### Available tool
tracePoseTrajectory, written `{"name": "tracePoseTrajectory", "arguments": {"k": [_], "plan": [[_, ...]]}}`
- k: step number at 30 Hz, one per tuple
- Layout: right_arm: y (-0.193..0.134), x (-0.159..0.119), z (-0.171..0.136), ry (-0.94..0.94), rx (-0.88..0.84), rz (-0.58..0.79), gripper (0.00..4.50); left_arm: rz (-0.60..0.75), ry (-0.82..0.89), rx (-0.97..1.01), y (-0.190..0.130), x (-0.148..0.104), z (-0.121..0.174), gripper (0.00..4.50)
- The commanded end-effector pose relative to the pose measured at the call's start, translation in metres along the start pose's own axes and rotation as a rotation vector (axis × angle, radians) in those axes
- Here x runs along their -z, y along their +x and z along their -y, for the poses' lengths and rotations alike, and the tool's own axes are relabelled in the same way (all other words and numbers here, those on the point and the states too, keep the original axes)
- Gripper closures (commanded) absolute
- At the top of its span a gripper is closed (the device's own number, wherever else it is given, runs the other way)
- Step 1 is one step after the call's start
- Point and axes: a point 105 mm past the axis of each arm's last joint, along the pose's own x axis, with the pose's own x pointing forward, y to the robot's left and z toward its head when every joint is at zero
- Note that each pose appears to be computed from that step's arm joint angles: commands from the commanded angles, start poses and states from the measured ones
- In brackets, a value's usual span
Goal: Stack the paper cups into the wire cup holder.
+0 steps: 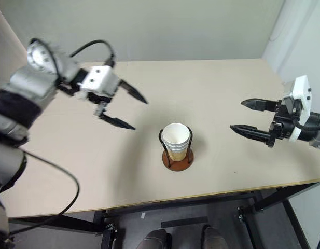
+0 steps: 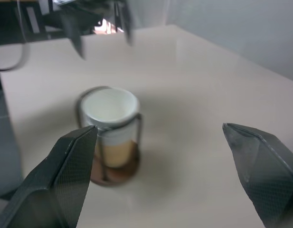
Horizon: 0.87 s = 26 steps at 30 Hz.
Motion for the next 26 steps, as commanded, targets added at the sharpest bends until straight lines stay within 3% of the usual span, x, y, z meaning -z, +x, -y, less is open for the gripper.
{"name": "tracePoseTrajectory", "arguments": {"k": [1, 6, 10, 16, 26], "plan": [[0.005, -0.004, 0.010, -0.057, -0.037, 0.000, 0.00, 0.095, -0.123, -0.135, -0.033, -0.003, 0.009, 0.04], [0.026, 0.007, 0.023, -0.029, -0.078, -0.024, 0.00, 0.330, -0.387, -0.400, -0.069, -0.006, 0.030, 0.04], [0.037, 0.010, 0.027, -0.027, -0.116, -0.018, 0.00, 0.275, -0.490, -0.530, -0.074, 0.016, 0.056, 0.04], [0.053, 0.023, 0.046, 0.012, -0.089, -0.034, 0.00, 0.224, -0.597, -0.649, -0.071, 0.024, 0.095, 0.04], [0.046, 0.023, 0.068, -0.015, -0.085, -0.122, 0.00, 0.287, -0.640, -0.679, -0.063, 0.022, 0.101, 0.04]]}}
